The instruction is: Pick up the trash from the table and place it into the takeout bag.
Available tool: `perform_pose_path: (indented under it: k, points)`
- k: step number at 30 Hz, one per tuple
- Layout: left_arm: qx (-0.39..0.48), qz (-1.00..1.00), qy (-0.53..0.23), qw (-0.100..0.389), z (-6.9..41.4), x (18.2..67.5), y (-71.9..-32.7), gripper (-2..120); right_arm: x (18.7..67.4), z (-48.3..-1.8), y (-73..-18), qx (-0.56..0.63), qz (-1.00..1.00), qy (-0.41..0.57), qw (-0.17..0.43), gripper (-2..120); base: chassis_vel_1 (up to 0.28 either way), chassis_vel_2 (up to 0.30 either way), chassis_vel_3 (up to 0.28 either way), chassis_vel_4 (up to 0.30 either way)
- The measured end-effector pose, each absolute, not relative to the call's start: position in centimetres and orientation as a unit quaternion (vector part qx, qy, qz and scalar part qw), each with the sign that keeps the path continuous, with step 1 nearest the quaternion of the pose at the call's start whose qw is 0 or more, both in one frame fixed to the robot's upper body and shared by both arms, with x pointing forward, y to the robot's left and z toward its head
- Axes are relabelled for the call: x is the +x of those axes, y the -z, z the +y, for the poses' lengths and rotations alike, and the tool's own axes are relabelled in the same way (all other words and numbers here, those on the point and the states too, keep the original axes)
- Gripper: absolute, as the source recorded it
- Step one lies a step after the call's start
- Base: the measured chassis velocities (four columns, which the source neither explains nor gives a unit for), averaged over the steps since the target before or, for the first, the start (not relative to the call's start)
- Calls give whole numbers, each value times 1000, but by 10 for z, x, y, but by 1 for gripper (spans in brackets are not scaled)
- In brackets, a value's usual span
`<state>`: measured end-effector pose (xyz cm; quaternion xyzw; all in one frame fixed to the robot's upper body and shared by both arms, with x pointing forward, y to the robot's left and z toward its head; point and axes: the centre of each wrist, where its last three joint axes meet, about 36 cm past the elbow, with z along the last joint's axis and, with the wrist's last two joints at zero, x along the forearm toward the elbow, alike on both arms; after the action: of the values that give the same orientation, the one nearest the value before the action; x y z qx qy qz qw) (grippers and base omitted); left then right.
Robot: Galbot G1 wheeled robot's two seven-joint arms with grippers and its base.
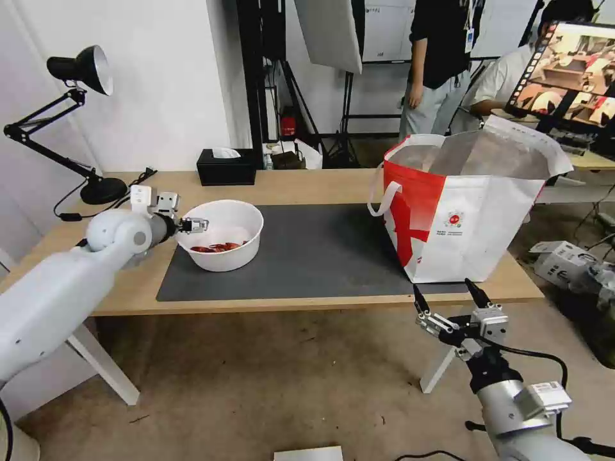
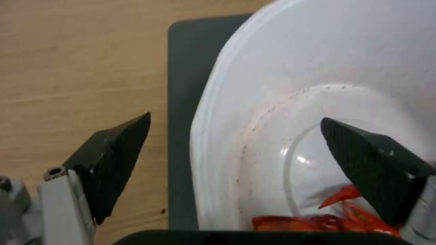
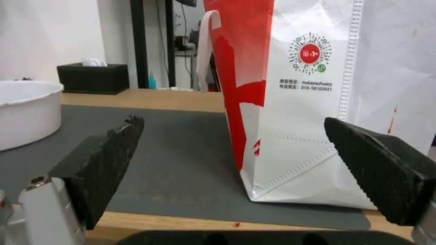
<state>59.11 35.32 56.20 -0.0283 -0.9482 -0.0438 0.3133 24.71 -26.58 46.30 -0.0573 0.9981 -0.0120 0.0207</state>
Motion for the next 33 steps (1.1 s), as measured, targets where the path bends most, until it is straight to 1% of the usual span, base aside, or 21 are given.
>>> perform_pose_path:
  k: [3, 4, 5, 8, 9, 11, 12, 13, 15, 16, 17, 19, 20, 22, 23, 25, 26, 28, 29, 32, 33]
  points:
    - [-20, -941, 55, 334, 354, 599, -557, 97, 247, -266, -463, -54, 998, 11, 21, 100, 0, 0, 0, 0]
    - [-17, -938, 56, 340, 355, 600, -554, 91, 248, -267, -462, -53, 998, 10, 22, 100, 0, 0, 0, 0]
    - [-17, -938, 56, 340, 355, 600, -554, 91, 248, -267, -462, -53, 998, 10, 22, 100, 0, 0, 0, 0]
    - [-15, -938, 53, 342, 353, 601, -554, 77, 249, -267, -461, -52, 998, 10, 22, 100, 0, 0, 0, 0]
    - [-15, -938, 53, 342, 353, 601, -554, 77, 249, -267, -461, -52, 998, 10, 22, 100, 0, 0, 0, 0]
    - [-14, -938, 52, 342, 352, 601, -554, 71, 249, -267, -461, -52, 998, 9, 21, 100, 0, 0, 0, 0]
    - [-14, -938, 52, 342, 352, 602, -555, 62, 249, -266, -460, -51, 998, 8, 21, 100, 0, 0, 0, 0]
    - [-14, -938, 52, 342, 352, 602, -555, 62, 249, -266, -460, -51, 998, 8, 21, 100, 0, 0, 0, 0]
    - [-13, -938, 53, 342, 351, 602, -555, 55, 249, -266, -459, -50, 999, 7, 20, 100, 0, 0, 0, 0]
    - [-13, -938, 53, 342, 350, 602, -555, 48, 250, -266, -459, -50, 999, 7, 20, 100, 0, 0, 0, 0]
    - [-13, -938, 53, 342, 350, 602, -555, 48, 250, -266, -459, -50, 999, 7, 20, 100, 0, 0, 0, 0]
    - [-13, -938, 52, 342, 349, 602, -555, 39, 250, -266, -459, -49, 999, 7, 20, 100, 0, 0, 0, 0]
    - [-13, -938, 52, 342, 349, 602, -555, 39, 250, -266, -459, -49, 999, 7, 20, 100, 0, 0, 0, 0]
    - [-16, -939, 49, 341, 346, 602, -555, 27, 250, -267, -458, -47, 999, 7, 19, 100, 0, 0, 0, 0]
    - [-16, -939, 49, 341, 346, 602, -555, 27, 250, -267, -458, -47, 999, 7, 19, 100, 0, 0, 0, 0]
    - [-18, -939, 44, 341, 343, 602, -556, 19, 250, -267, -458, -44, 999, 7, 19, 100, 0, 0, 0, 0]
    - [-18, -939, 44, 341, 343, 602, -556, 19, 250, -267, -458, -44, 999, 7, 19, 100, 0, 0, 0, 0]
    - [-18, -939, 24, 342, 340, 600, -561, 4, 250, -266, -458, -41, 999, 6, 19, 100, 0, 0, 0, 0]
    - [-20, -939, 15, 342, 339, 599, -564, 0, 249, -266, -458, -41, 999, 6, 19, 100, 0, 0, 0, 0]
    - [-20, -940, 6, 342, 337, 598, -568, 0, 250, -266, -458, -40, 999, 6, 18, 100, 0, 0, 0, 0]
    - [-19, -940, -13, 340, 334, 594, -578, 0, 250, -266, -457, -40, 999, 6, 17, 100, 0, 0, 0, 0]
